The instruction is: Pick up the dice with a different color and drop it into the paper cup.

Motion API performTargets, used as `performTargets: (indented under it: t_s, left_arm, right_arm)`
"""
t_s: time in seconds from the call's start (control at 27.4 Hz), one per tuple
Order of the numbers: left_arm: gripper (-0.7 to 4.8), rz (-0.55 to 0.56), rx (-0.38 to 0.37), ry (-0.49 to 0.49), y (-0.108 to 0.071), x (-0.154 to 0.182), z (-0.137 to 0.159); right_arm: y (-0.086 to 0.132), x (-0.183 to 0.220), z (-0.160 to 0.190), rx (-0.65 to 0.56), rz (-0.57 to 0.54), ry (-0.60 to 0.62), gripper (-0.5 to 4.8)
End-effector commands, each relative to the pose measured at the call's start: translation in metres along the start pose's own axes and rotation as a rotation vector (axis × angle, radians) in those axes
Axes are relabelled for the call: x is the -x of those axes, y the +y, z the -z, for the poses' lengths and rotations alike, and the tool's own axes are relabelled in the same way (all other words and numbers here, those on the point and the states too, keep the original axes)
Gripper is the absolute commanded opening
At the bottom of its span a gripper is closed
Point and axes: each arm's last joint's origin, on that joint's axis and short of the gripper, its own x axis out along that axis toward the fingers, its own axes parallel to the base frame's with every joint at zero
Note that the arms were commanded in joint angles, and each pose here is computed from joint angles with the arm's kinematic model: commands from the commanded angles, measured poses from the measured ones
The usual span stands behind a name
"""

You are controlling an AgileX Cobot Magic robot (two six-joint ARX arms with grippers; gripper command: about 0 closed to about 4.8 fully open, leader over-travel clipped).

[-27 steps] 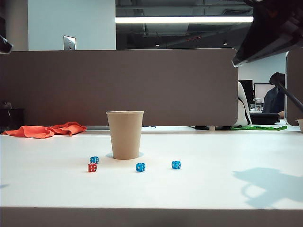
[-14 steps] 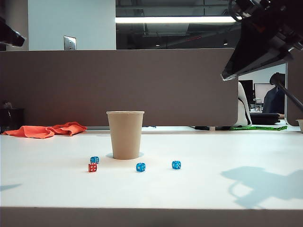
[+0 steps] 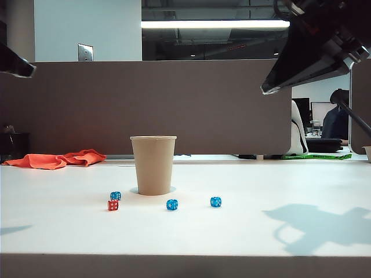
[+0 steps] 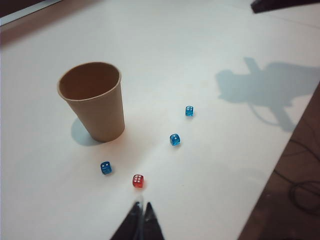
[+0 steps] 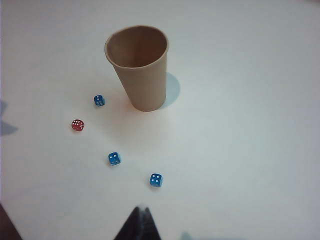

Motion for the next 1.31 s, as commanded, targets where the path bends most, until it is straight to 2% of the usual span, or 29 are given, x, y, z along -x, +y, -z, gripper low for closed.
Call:
performTargets:
  t_s: [0.04, 0.11, 0.18, 0.29, 0.44, 0.62, 0.88, 1.1, 1.31]
  left_arm:
    - [0.01, 0.018, -0.075, -0.021, 0.004, -0.008, -0.003]
    - [0.38, 0.041, -0.077, -0.014, 0.006, -0.016, -0.002]
    - [0.53, 0.07, -0.075, -0.001, 0.007, -0.025, -0.001]
    - [0.54, 0.149, -0.135, 0.048, 0.006, -0.044, 0.006]
    - [0.58, 0.195, -0.122, 0.109, 0.008, -0.057, 0.016]
    - [0.89, 0.193, -0.217, 0.122, 0.009, -0.06, 0.019]
    - [0.89, 0.155, -0.336, 0.139, 0.011, -0.06, 0.019]
    - [0.89, 0.141, -0.337, 0.13, 0.013, -0.062, 0.018]
    - [0.9, 0.214, -0.234, 0.14, 0.015, -0.075, 0.028]
  right_arm:
    - [0.0, 0.001, -0.003, 0.008, -0.002, -0.022, -0.01]
    - [0.0, 0.001, -0.003, 0.008, -0.003, -0.022, -0.01]
    - [0.0, 0.001, -0.003, 0.008, -0.003, -0.022, -0.01]
    - [0.0, 0.001, -0.003, 0.008, -0.003, -0.022, -0.01]
    - [0.0, 0.001, -0.003, 0.008, -0.003, -0.021, -0.01]
    - [0.0, 0.001, -0.003, 0.008, -0.003, -0.021, -0.01]
    - [0.0, 0.001, -0.002, 0.008, -0.003, -0.02, -0.01]
    - [0.0, -0.002, -0.002, 0.006, -0.003, -0.011, -0.01]
    - [0.0, -0.009, 0.004, -0.003, -0.005, 0.044, -0.01]
